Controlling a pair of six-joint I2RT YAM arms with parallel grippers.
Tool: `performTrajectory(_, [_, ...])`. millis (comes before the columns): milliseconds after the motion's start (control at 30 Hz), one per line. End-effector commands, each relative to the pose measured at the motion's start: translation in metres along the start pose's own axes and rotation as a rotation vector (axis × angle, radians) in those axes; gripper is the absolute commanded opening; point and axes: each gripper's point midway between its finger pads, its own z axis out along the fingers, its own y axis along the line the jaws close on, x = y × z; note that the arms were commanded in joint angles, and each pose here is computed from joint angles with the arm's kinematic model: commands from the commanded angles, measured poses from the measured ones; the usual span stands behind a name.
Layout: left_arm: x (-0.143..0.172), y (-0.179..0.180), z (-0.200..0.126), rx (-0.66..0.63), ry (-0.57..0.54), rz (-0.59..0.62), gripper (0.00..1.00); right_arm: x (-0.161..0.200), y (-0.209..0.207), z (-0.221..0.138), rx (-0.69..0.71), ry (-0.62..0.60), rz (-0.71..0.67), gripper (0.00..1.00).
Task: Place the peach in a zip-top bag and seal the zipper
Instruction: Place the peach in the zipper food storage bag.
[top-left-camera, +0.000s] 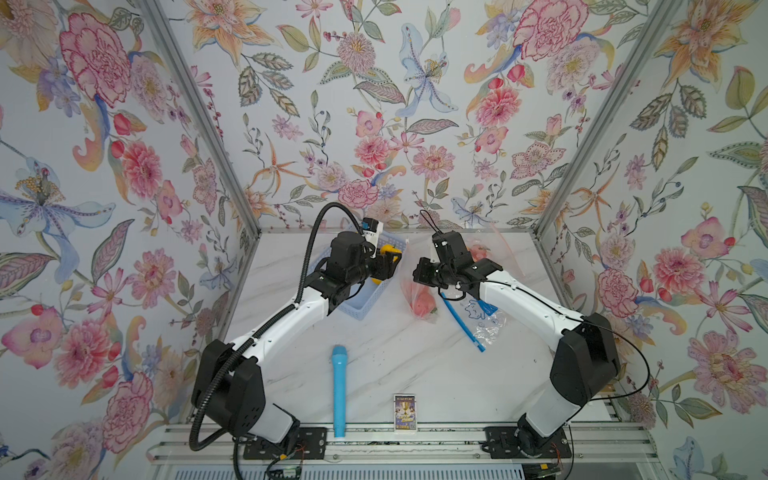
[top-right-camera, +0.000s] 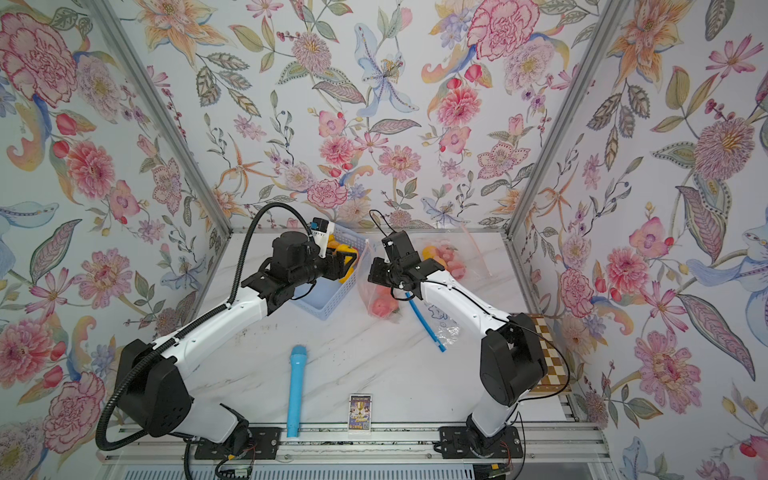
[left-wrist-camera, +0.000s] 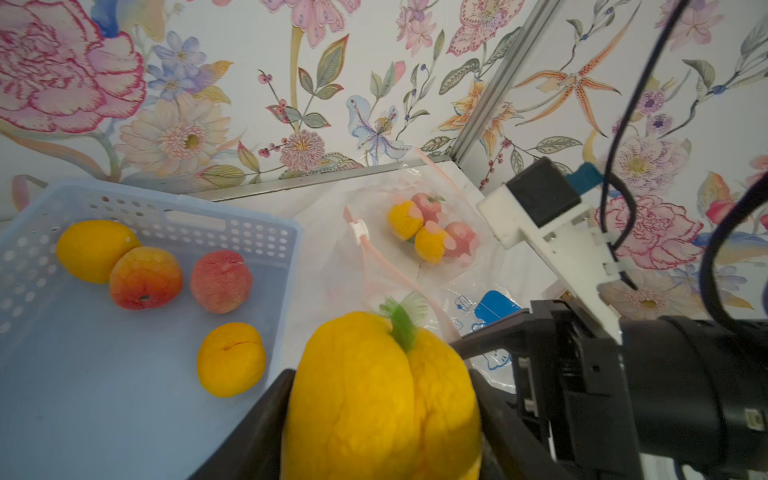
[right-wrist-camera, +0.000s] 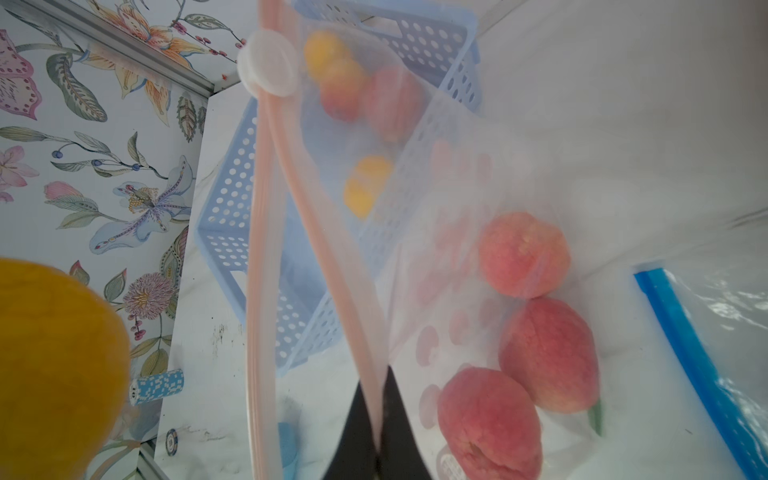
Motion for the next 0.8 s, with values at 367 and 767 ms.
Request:
performTrajectory(367, [0.027, -0.003, 0.053, 0.023, 0.110, 0.012, 0.53, -0.004, 0.007, -0.009, -0.044, -0.019, 0.014, 0.00])
performTrajectory(767, [0.051, 0.019, 0.061, -0.121, 0.221, 0.079, 0.67, -0.006, 0.009, -0.008, -0.048, -0.017, 0.013, 0.00])
